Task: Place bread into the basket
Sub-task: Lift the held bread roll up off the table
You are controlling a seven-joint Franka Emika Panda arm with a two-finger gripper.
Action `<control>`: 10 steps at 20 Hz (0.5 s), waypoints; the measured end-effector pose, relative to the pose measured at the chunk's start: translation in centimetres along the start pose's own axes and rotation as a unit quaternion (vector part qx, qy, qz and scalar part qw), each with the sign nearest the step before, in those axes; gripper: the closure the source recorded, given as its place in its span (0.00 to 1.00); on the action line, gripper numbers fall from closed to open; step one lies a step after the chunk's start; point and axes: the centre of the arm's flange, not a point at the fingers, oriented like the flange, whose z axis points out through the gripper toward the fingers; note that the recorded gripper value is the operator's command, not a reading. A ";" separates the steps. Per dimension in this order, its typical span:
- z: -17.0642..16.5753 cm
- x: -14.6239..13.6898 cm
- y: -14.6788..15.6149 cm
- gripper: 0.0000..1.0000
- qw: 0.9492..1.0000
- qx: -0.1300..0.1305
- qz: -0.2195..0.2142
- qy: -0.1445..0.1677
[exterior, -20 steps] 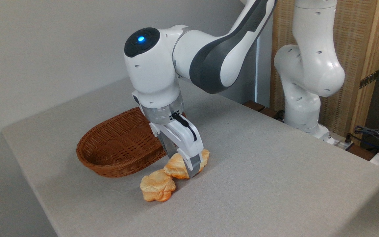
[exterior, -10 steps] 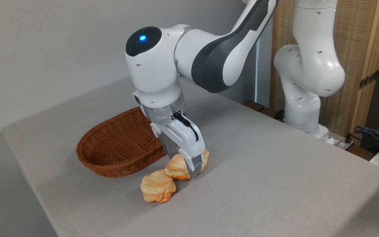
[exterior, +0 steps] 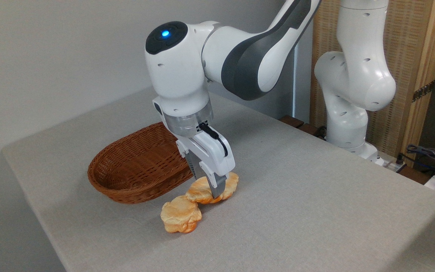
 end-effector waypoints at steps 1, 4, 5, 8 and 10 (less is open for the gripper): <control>-0.2 0.0 0.1 0.65 1.000 0.001 0.000 0.002; -1.2 -0.2 0.3 0.64 1.000 0.006 0.002 0.011; -1.9 -0.4 0.4 0.64 1.000 0.010 0.002 0.016; -4.5 -0.7 0.8 0.64 0.999 0.026 0.005 0.038; -6.1 -0.9 1.2 0.63 0.998 0.035 0.007 0.052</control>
